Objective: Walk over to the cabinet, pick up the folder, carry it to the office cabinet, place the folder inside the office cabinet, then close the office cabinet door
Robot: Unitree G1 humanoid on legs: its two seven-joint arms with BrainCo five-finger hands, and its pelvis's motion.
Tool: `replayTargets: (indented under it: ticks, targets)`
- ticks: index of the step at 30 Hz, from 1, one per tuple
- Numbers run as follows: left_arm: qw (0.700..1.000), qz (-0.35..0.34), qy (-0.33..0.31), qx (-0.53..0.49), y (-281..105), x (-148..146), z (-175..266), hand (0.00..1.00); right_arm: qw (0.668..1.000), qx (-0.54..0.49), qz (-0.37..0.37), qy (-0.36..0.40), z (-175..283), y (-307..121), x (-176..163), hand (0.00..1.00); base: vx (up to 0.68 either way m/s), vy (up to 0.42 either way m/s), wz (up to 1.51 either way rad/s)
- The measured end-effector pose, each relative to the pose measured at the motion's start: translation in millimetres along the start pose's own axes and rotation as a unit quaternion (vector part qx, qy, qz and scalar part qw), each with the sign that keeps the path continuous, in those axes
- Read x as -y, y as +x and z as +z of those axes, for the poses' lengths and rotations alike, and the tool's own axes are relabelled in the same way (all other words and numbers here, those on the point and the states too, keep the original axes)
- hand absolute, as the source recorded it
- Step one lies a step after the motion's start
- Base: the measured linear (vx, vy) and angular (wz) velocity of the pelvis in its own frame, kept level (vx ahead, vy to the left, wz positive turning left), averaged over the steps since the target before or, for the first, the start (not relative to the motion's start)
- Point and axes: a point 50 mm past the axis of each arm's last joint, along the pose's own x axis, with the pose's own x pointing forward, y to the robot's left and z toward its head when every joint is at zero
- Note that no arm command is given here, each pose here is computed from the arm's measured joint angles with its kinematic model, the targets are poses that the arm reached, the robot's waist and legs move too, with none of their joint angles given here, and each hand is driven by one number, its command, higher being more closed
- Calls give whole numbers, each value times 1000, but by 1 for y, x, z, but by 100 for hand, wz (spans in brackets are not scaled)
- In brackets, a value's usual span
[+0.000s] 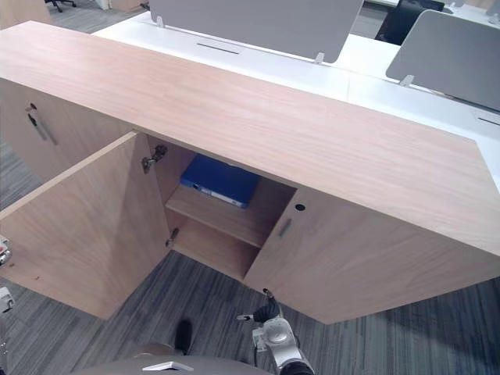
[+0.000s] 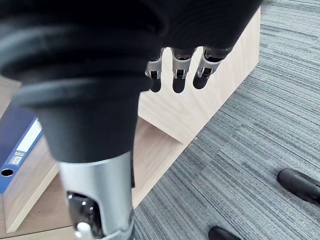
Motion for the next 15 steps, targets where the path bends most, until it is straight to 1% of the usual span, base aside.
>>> replayTargets:
  ticks: [2,6,9,15]
  targets:
    - [999,8,-47,-24,-19,8,-12,0,1000,-5,-2,4,-4,-2,1,0,48,-12,-13]
    - [997,-2,-78,-27,-63,12,-15,0,1000,-17,-3,8,-11,-4,1,0,55,-2,9]
    - [995,-17,-93,-37,-88,19,-19,0,1000,-19,-2,9,-12,-5,0,0,37,-10,11]
    - [993,-35,-95,-63,-104,26,-29,0,999,-30,-2,9,-21,-9,-1,0,-5,-6,1]
